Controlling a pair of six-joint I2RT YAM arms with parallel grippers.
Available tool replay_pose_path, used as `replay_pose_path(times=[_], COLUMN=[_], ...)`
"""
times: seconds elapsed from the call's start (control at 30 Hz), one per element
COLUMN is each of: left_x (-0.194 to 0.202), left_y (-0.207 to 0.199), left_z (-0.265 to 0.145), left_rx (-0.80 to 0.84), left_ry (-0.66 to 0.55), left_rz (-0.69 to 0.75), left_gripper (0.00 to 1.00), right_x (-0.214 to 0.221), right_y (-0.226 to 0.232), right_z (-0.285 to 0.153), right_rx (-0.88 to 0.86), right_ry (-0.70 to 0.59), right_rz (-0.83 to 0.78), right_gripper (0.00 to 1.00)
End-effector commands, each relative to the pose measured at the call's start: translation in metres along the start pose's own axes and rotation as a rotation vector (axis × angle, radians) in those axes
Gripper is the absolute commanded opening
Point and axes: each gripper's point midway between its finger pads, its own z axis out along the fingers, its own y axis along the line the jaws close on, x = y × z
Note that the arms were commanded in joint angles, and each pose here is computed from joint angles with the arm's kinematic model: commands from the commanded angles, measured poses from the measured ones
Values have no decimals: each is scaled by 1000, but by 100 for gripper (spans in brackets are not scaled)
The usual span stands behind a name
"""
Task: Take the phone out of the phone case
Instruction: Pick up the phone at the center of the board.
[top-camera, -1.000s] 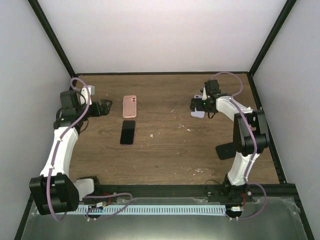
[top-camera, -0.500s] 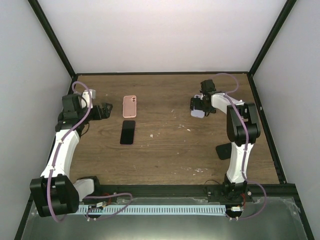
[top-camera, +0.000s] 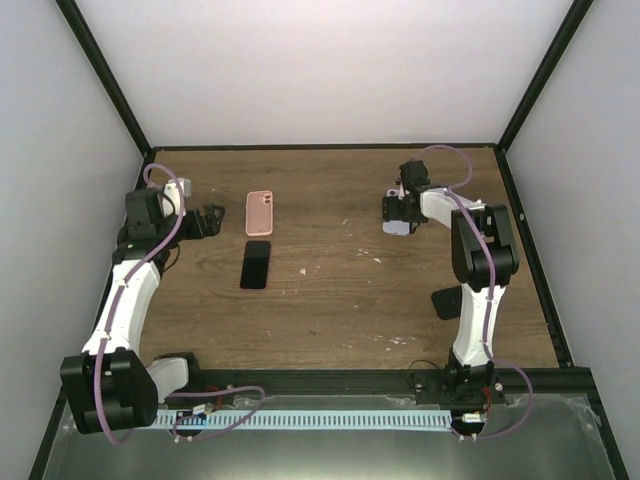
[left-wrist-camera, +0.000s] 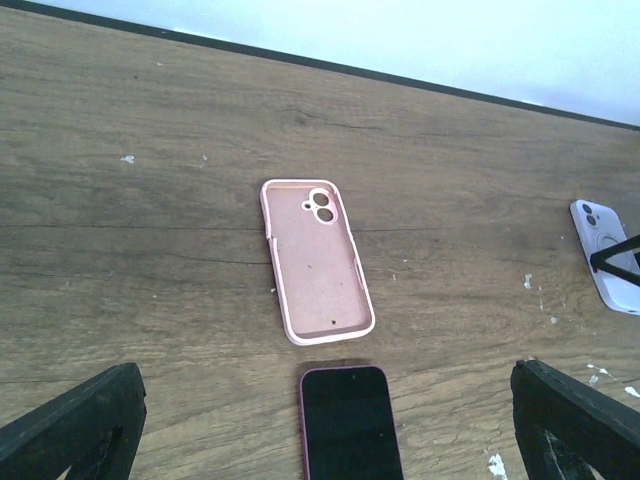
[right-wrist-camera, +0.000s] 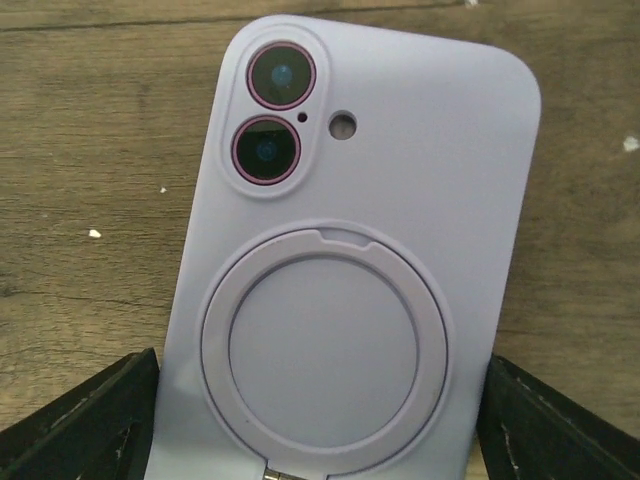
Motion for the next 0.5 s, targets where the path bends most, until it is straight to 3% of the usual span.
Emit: replay_pose_path(times=[0.0, 0.17, 0.23, 0.47], left_x=[-5, -8, -8, -11], left_y=[-2, -5, -5, -3], left_z=[-2, -2, -2, -2], left_rx=[0, 14, 15, 2], left_ry=[-26, -33, -34, -48], left_rz=[13, 13, 11, 8], left_gripper=[100, 100, 100, 100], right_x=[52, 65, 59, 43], right_y=[-9, -21, -25, -17], right_z=[9, 0, -4, -2], right_rx=[-4, -12, 7, -5], right_ry=[147, 172, 148, 148], right_rz=[-175, -298, -341, -232], right_gripper=[79, 79, 83, 98])
